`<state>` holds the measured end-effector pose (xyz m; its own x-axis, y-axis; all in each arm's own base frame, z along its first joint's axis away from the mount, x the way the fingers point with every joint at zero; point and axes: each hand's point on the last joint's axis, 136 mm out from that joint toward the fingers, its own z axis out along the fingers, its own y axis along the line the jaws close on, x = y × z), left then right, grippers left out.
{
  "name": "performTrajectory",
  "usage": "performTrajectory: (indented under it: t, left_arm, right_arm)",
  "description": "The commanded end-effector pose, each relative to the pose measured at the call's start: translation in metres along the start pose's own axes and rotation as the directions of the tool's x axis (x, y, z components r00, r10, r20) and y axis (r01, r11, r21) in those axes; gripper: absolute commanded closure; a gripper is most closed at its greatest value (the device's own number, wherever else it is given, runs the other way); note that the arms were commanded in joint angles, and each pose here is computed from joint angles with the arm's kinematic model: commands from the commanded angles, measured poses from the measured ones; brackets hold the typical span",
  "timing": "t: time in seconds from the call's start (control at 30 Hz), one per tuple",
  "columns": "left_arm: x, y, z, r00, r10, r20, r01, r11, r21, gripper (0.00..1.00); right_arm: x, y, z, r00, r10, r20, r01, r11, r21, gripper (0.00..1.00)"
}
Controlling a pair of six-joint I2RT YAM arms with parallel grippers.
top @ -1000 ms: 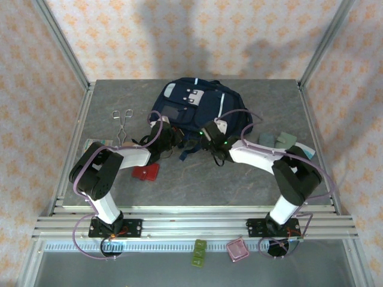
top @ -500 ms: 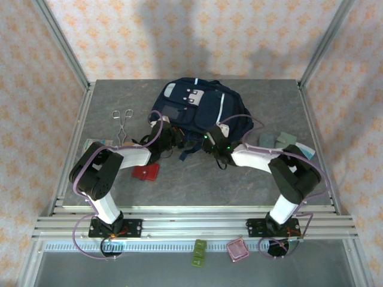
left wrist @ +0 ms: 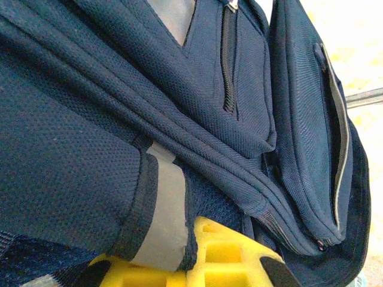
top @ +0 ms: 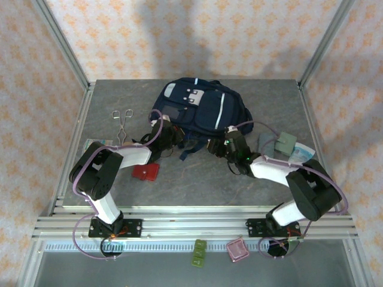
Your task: Pack books, pencil case, and school supplies into a backpack
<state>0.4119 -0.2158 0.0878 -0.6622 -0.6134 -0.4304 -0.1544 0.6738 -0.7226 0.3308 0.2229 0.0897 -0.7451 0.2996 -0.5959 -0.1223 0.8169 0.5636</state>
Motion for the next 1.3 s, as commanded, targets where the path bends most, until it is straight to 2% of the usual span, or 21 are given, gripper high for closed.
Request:
performTrajectory:
  t: [0.0, 0.37, 0.6, 0.7, 0.93, 1.07, 1.2, 1.27]
  left_arm:
    - [-0.018, -0.04, -0.007, 0.999, 0.03, 0.041, -0.034, 0.994, 0.107, 1.0]
    - [-0.027, -0.053, -0.015, 0.998, 0.032, 0.061, -0.039, 0.991, 0.13, 1.0]
    - [-0.028, -0.056, -0.016, 0.998, 0.028, 0.059, -0.036, 0.99, 0.138, 1.0]
    - [-0.029, -0.056, -0.015, 0.998, 0.025, 0.06, -0.033, 0.99, 0.139, 1.0]
    - [-0.029, -0.055, -0.016, 0.998, 0.026, 0.065, -0.034, 0.99, 0.134, 1.0]
    - [-0.029, -0.054, -0.015, 0.998, 0.025, 0.065, -0.033, 0.99, 0.134, 1.0]
    - [-0.029, -0.052, -0.014, 0.998, 0.026, 0.064, -0.034, 0.991, 0.128, 1.0]
    - [-0.03, -0.052, -0.015, 0.997, 0.027, 0.069, -0.036, 0.991, 0.125, 1.0]
  right_arm:
    - [-0.009, 0.015, 0.005, 0.998, -0.051, 0.028, 0.053, 0.995, -0.087, 0.52]
    - [-0.006, 0.01, 0.028, 0.999, -0.044, -0.012, 0.042, 0.993, -0.114, 0.52]
    - [-0.02, 0.022, 0.029, 0.998, -0.058, 0.035, 0.063, 0.987, -0.149, 0.57]
    - [-0.024, 0.02, 0.035, 0.998, -0.056, 0.037, 0.061, 0.988, -0.142, 0.63]
    - [-0.026, 0.016, 0.034, 0.998, -0.043, 0.045, 0.049, 0.991, -0.126, 0.89]
    - [-0.025, 0.015, 0.028, 0.999, -0.034, 0.043, 0.039, 0.992, -0.121, 0.92]
    - [-0.021, 0.004, 0.023, 0.999, -0.019, 0.03, 0.021, 0.998, -0.061, 1.0]
    - [-0.018, -0.002, 0.021, 1.0, -0.02, 0.015, 0.02, 0.999, -0.027, 1.0]
